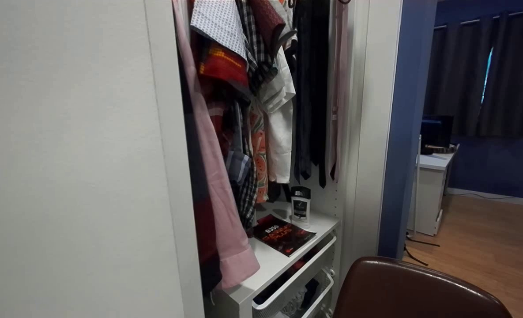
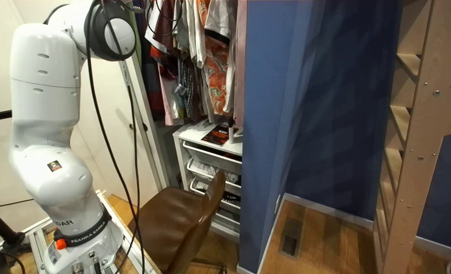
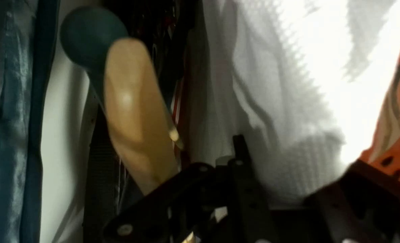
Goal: Remove the hang wire with white shirt and put it on the chair
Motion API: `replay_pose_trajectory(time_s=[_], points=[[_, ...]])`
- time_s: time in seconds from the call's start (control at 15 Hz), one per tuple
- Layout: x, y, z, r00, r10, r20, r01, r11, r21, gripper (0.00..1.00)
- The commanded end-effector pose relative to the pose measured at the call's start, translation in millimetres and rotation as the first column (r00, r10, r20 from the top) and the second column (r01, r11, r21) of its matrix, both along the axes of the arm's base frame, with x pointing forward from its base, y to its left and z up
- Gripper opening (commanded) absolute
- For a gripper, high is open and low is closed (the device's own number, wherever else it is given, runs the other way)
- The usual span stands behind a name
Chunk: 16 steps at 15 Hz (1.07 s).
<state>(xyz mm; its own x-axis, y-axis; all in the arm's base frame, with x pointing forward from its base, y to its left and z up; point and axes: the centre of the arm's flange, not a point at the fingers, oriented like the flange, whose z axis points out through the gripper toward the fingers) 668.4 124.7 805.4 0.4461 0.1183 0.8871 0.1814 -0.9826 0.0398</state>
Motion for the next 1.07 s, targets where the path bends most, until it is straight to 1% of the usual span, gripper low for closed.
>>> replay_pose_trajectory(time_s=[0.0, 0.47, 0.6, 0.67, 1.0], points=[[-12, -2, 12, 0.995, 0.017, 0.096, -0.022, 0.998, 0.058, 0.02], [-30, -4, 16, 0.991, 0.051, 0.123, -0.062, 0.994, 0.088, 0.02], [-38, -9, 20, 0.993, 0.051, 0.104, -0.058, 0.996, 0.068, 0.02], [-44, -11, 24, 0.993, 0.047, 0.105, -0.052, 0.997, 0.053, 0.02], [-69, -20, 40, 0.992, 0.046, 0.117, -0.05, 0.998, 0.028, 0.02]])
